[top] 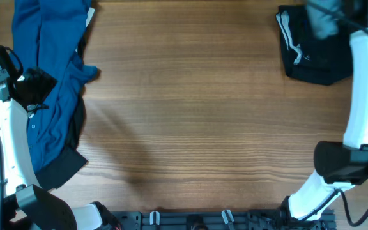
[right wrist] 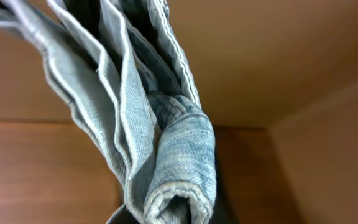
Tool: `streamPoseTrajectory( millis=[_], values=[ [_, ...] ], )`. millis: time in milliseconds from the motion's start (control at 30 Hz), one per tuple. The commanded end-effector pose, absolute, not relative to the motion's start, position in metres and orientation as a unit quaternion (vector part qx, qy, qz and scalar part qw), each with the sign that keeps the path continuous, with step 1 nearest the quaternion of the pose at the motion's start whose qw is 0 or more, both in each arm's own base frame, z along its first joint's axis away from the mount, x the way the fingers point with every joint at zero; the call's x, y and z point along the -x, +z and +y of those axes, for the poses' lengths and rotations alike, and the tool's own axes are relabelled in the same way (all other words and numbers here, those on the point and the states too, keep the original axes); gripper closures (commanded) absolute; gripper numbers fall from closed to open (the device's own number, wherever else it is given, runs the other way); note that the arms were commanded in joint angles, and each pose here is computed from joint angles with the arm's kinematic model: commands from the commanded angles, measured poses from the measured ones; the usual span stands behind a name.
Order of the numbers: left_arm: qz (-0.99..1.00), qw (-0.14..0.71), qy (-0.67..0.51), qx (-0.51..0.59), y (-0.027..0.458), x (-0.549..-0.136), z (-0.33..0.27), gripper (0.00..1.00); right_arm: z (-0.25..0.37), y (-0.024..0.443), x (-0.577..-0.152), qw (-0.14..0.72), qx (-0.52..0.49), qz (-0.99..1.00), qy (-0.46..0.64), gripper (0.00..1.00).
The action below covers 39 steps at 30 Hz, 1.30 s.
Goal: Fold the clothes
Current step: 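Carry the folded shorts with the right gripper to the black garment top right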
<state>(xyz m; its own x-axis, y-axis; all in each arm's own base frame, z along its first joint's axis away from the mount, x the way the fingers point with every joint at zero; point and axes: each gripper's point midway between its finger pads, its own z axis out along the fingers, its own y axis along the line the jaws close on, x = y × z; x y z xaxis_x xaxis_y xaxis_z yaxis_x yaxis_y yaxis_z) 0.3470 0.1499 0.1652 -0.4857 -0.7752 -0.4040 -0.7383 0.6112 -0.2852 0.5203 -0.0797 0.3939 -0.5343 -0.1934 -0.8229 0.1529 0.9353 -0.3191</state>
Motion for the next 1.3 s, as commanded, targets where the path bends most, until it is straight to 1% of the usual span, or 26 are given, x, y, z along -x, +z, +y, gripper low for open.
streamPoseTrajectory(
  millis=[0, 167, 300, 467, 600, 733, 933, 1133, 1267],
  values=[
    [0.860, 0.253, -0.038, 0.442, 0.165, -0.349, 0.152, 0.26, -0.132, 0.394, -0.529, 0.479, -0.004, 0.843, -0.243, 0.96],
    [0.860, 0.253, -0.038, 0.442, 0.165, -0.349, 0.152, 0.26, -0.181, 0.373, -0.545, 0.473, -0.017, 0.840, -0.265, 0.96],
    [0.861, 0.252, -0.038, 0.440, 0.165, -0.348, 0.152, 0.30, -0.214, 0.347, -0.555, 0.457, -0.030, 0.844, -0.279, 0.96],
    [0.861, 0.253, -0.038, 0.440, 0.165, -0.349, 0.152, 0.30, -0.256, 0.305, -0.562, 0.429, -0.054, 0.855, -0.287, 0.96],
    [0.860, 0.256, -0.038, 0.440, 0.166, -0.350, 0.152, 0.30, -0.270, 0.272, -0.567, 0.411, -0.053, 0.869, -0.271, 0.96],
    [0.859, 0.262, -0.038, 0.439, 0.167, -0.352, 0.153, 0.30, -0.264, 0.250, -0.574, 0.402, -0.044, 0.881, -0.245, 0.96],
    [0.858, 0.262, -0.038, 0.439, 0.168, -0.352, 0.153, 0.30, -0.236, 0.244, -0.583, 0.404, -0.025, 0.888, -0.218, 0.96],
    [0.858, 0.263, -0.039, 0.439, 0.168, -0.353, 0.153, 0.30, -0.178, 0.224, -0.595, 0.387, 0.020, 0.906, -0.172, 0.96],
    [0.858, 0.263, -0.039, 0.439, 0.168, -0.353, 0.153, 0.30, -0.136, 0.201, -0.602, 0.364, 0.054, 0.918, -0.152, 0.96]
  ],
)
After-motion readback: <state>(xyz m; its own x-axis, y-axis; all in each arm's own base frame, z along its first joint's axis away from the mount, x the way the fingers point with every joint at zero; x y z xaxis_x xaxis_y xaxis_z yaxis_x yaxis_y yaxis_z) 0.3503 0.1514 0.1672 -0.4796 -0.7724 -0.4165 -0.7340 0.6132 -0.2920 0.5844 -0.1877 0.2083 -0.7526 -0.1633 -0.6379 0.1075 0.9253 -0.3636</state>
